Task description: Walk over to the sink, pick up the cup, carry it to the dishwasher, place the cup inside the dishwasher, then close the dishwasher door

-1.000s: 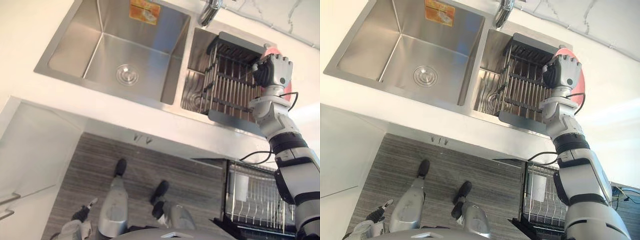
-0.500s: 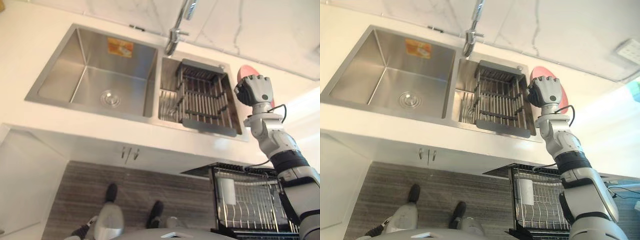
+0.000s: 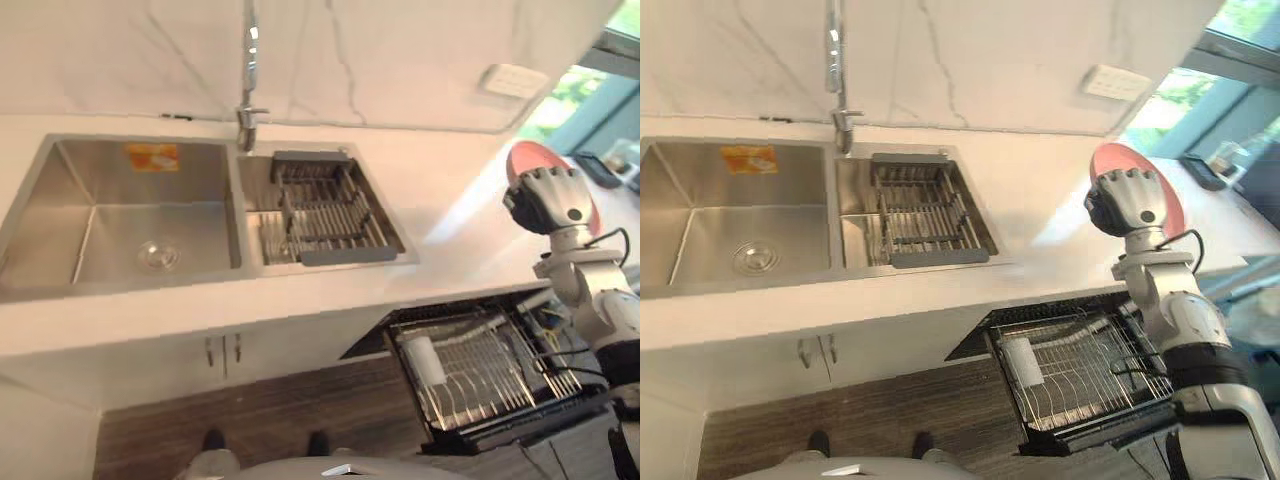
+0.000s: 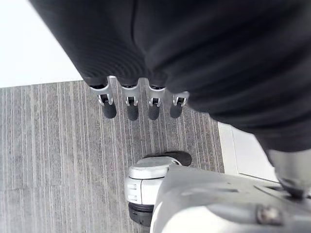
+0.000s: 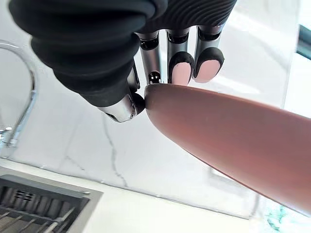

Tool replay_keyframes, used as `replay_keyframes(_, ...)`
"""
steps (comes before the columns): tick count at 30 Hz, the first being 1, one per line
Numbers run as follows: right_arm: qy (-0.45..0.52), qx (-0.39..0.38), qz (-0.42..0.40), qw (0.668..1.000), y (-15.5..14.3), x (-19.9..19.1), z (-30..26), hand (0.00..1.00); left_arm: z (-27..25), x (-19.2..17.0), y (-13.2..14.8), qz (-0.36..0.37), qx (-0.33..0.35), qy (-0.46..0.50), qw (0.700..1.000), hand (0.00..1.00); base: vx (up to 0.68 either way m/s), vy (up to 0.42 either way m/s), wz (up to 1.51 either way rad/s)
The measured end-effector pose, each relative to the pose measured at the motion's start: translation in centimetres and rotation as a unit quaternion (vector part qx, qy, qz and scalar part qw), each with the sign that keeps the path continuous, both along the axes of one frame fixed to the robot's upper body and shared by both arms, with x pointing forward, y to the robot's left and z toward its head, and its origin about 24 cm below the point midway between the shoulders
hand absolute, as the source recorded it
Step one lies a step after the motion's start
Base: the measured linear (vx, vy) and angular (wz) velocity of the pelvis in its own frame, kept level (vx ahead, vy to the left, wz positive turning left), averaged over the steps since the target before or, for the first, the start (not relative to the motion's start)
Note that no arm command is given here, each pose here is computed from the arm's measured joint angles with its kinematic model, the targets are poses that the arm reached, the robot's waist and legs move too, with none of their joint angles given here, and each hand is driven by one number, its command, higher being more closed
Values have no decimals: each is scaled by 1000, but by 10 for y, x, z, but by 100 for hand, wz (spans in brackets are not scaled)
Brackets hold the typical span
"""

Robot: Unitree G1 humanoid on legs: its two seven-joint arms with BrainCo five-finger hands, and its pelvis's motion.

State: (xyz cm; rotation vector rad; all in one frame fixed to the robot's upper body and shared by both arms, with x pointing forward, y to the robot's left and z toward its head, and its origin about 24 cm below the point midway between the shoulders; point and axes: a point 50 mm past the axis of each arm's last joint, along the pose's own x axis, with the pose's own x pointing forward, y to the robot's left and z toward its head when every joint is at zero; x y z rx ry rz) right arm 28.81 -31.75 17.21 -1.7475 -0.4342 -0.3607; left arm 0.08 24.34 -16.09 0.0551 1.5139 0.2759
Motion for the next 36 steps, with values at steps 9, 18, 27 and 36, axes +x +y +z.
replay_keyframes(9,10,12,-46,999,-23,-24,-10,100,1,-18,6,21,0,49,999,0,44,45,-74)
replay_keyframes(18,3,73,-90,993,-35,-27,-19,100,1,-13,9,121,-3,36,992,0,10,10,-72)
replay_keyframes(27,34,181,-137,973,-34,-34,-73,100,-1,23,-1,142,-5,2,990,0,24,-5,25)
replay_keyframes(36,28,215,-163,962,-35,-37,-91,100,0,46,-8,156,-19,-38,987,0,-20,-25,18)
